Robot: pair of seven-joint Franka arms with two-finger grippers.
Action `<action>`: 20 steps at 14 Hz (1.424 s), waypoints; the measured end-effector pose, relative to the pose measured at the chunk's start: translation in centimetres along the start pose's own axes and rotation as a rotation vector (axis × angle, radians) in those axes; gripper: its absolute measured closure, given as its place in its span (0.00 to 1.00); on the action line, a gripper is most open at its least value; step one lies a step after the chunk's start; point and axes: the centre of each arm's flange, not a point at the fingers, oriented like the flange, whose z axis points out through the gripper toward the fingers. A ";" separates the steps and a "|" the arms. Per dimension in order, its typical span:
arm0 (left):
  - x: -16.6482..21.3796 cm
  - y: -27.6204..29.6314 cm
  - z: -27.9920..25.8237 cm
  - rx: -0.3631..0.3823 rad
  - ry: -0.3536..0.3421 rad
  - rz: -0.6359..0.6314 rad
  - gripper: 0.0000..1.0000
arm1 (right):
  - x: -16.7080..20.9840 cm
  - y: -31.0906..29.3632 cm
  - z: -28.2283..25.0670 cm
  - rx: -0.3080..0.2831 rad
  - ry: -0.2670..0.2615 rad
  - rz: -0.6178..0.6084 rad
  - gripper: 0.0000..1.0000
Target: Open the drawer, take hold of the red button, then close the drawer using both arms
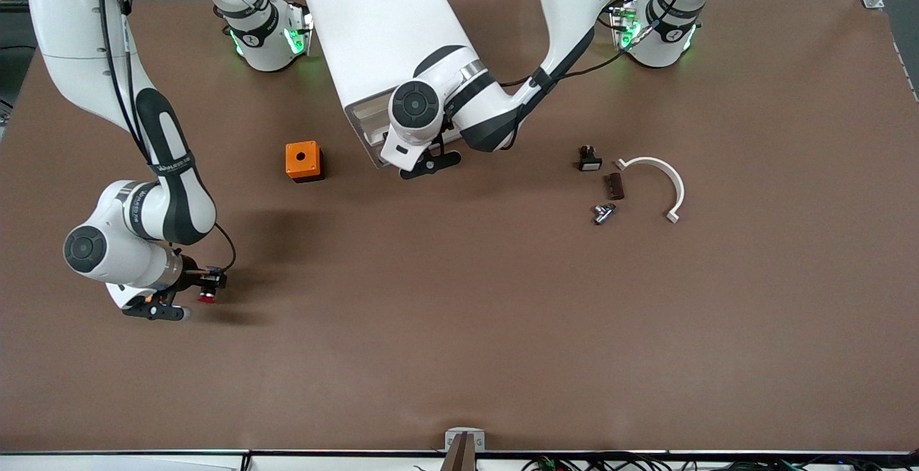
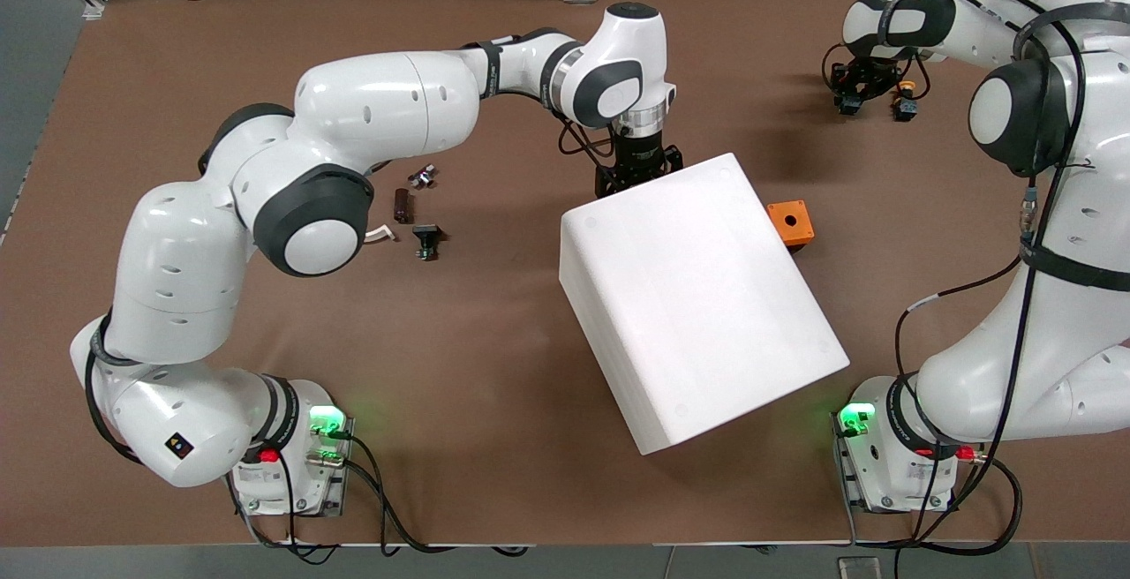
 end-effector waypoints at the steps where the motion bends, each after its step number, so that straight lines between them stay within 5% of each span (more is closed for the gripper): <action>1: -0.3 0.0 0.2 0.001 -0.010 -0.001 0.00 | 0.1 0.4 0.2 0.000 -0.002 -0.003 0.56; 13: 0.5 -0.1 -1.4 -0.040 -0.041 -0.034 0.00 | 0.2 1.8 1.1 0.000 -0.011 -0.009 0.56; 20: 11.1 -6.9 -16.0 -0.226 0.036 -0.200 0.00 | 1.6 1.5 -1.0 0.004 0.006 -0.045 0.00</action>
